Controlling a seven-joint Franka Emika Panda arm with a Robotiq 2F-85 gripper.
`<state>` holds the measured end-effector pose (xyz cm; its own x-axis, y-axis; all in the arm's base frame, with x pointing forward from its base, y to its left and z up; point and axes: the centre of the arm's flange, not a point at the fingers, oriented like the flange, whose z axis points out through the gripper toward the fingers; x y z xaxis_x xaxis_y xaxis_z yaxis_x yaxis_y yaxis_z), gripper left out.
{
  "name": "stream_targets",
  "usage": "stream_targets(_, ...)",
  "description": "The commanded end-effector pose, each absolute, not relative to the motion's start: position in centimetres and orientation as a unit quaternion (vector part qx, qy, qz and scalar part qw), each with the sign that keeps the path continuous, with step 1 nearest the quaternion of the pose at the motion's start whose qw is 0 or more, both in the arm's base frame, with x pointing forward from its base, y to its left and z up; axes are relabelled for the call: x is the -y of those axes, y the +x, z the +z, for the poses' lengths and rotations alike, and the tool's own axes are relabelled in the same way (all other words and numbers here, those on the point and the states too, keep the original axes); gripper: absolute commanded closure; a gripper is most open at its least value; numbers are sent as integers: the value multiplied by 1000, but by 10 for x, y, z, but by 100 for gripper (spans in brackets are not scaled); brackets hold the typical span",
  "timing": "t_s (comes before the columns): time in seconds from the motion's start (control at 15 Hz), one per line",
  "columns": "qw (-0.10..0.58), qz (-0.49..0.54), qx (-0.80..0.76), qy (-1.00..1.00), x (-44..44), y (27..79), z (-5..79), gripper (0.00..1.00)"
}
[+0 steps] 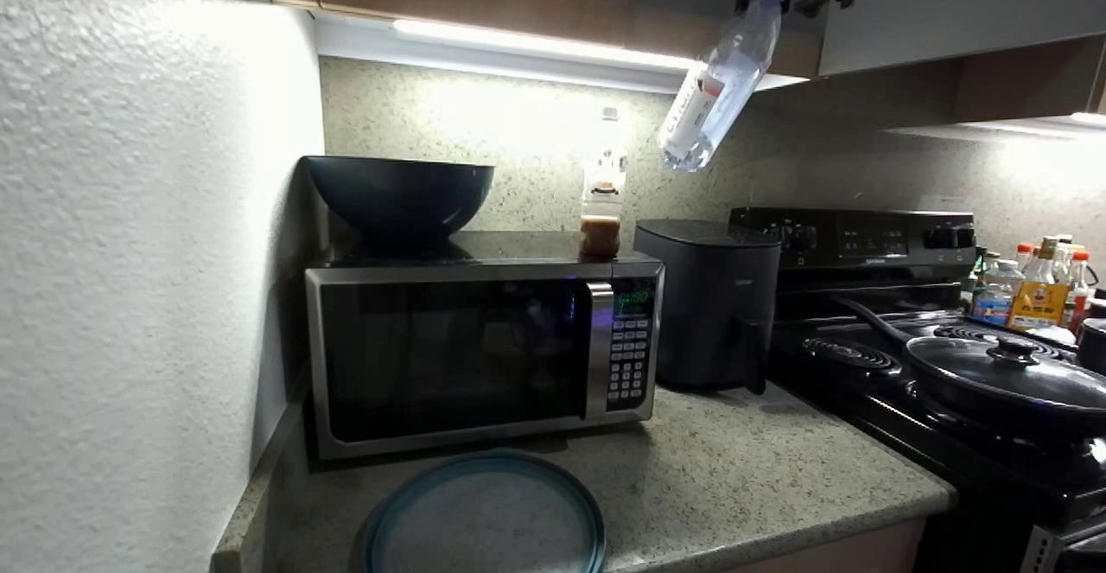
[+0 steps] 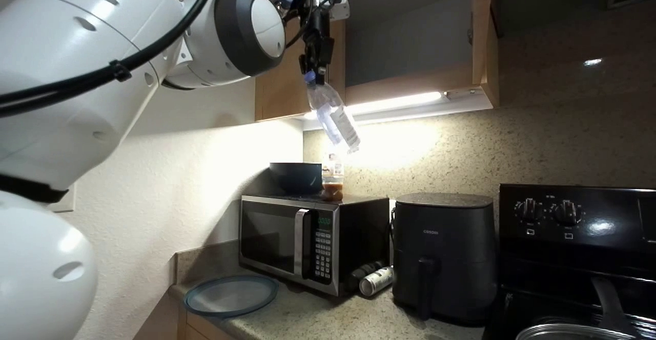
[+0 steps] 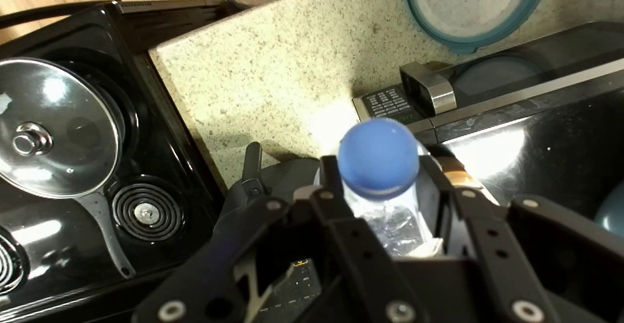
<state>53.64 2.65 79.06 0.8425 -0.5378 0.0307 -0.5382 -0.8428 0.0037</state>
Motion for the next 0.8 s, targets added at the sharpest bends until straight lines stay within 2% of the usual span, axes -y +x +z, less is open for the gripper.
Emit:
stream_targets(0.0,-2,2,294,956,-27,518,721,84)
stream_targets(0.13,-2,-9,289,957,-27,525,713,84)
stream_targets(0.2,14,-8,281,960,-28,561,762,84)
stream_targets(0.27,15,-11,281,959,-28,564,758,59)
stream_targets(0.47,16,-12,281,959,-28,565,757,59)
stream_targets(0.53,16,-11,281,959,-28,564,757,84)
stream_targets(0.73,-6,-59,275,960,-24,562,719,84)
